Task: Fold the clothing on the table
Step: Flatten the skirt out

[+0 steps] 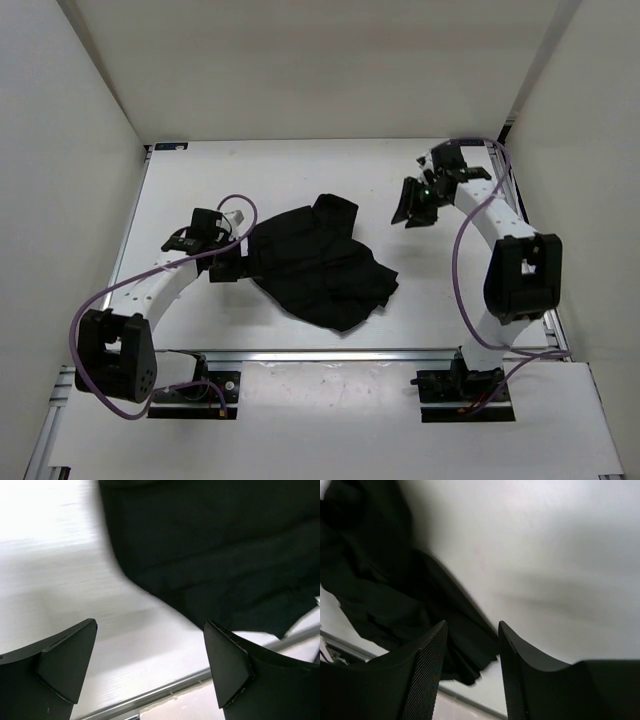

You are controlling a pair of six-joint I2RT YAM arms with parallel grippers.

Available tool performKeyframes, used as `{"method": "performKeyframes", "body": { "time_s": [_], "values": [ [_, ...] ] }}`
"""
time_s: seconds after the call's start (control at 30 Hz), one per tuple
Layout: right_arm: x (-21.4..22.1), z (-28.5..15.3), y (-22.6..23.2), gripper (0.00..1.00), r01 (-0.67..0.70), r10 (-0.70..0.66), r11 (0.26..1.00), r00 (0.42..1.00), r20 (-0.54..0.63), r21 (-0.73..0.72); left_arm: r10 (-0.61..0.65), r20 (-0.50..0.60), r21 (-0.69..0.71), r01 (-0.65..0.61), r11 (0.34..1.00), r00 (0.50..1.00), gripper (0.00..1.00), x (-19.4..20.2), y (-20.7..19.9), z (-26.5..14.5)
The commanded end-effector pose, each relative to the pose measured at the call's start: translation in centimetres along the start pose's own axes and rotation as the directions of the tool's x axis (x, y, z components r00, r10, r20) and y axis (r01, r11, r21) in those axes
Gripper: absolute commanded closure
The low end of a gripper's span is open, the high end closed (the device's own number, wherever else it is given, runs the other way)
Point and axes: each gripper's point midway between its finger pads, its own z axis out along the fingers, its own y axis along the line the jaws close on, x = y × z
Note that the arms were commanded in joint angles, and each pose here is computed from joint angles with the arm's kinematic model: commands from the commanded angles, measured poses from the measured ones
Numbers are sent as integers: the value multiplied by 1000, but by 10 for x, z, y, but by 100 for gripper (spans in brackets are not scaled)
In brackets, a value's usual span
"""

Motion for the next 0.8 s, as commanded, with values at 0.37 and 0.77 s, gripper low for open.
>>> {"method": "performKeyframes", "body": {
  "time_s": [0.37,0.77],
  "values": [
    [-101,75,102,50,82,-87,976,996,-16,-200,68,-81,202,-50,978,994,39,35,-50,6],
    [-17,89,115,100,124,-166,977,954,-251,-175,26,-69,207,-11,978,997,36,31,-41,7]
  ]
}}
